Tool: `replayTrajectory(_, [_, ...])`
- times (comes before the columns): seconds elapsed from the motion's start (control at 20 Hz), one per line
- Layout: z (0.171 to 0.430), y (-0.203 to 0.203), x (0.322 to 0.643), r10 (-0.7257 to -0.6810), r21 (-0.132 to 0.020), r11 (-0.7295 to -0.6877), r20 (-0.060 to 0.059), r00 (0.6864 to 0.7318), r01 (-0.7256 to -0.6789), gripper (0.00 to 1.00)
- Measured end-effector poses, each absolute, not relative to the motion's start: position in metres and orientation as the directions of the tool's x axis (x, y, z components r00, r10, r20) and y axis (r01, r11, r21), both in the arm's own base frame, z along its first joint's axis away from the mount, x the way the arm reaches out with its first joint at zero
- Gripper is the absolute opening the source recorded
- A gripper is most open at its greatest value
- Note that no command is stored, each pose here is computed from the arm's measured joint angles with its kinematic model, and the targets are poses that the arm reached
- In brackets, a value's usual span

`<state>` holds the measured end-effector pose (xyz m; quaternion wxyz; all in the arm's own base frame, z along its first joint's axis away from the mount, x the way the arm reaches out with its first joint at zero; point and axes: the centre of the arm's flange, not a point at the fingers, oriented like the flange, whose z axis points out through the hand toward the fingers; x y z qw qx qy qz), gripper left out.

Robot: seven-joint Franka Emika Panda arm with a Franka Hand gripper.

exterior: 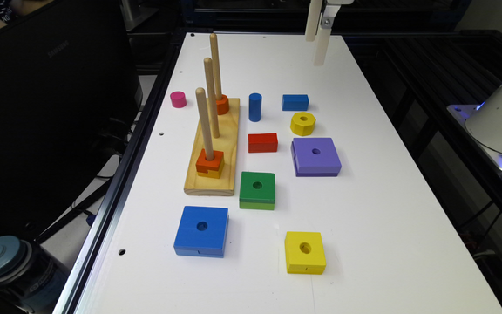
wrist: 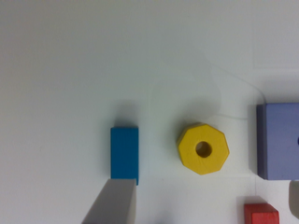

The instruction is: Pick up green block.

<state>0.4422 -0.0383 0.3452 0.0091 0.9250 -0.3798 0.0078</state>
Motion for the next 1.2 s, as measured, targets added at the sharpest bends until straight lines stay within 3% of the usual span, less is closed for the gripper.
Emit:
replayTrajectory(0.2, [0.348,-0.031,0.452,-0.6999,0.005,-0.7139,0.026,0.7138,-0.7002,1.00])
replayTrajectory(0.4, [0.347,-0.019,0.468,-0.6981,-0.002,-0.7159,0.023,0.7156,-0.6982,1.00])
replayTrajectory(0.75, [0.344,-0.002,0.492,-0.6971,-0.015,-0.7169,0.015,0.7168,-0.6970,1.00])
replayTrajectory(1.2, [0.345,0.045,0.510,-0.6965,-0.030,-0.7174,0.015,0.7174,-0.6960,1.00])
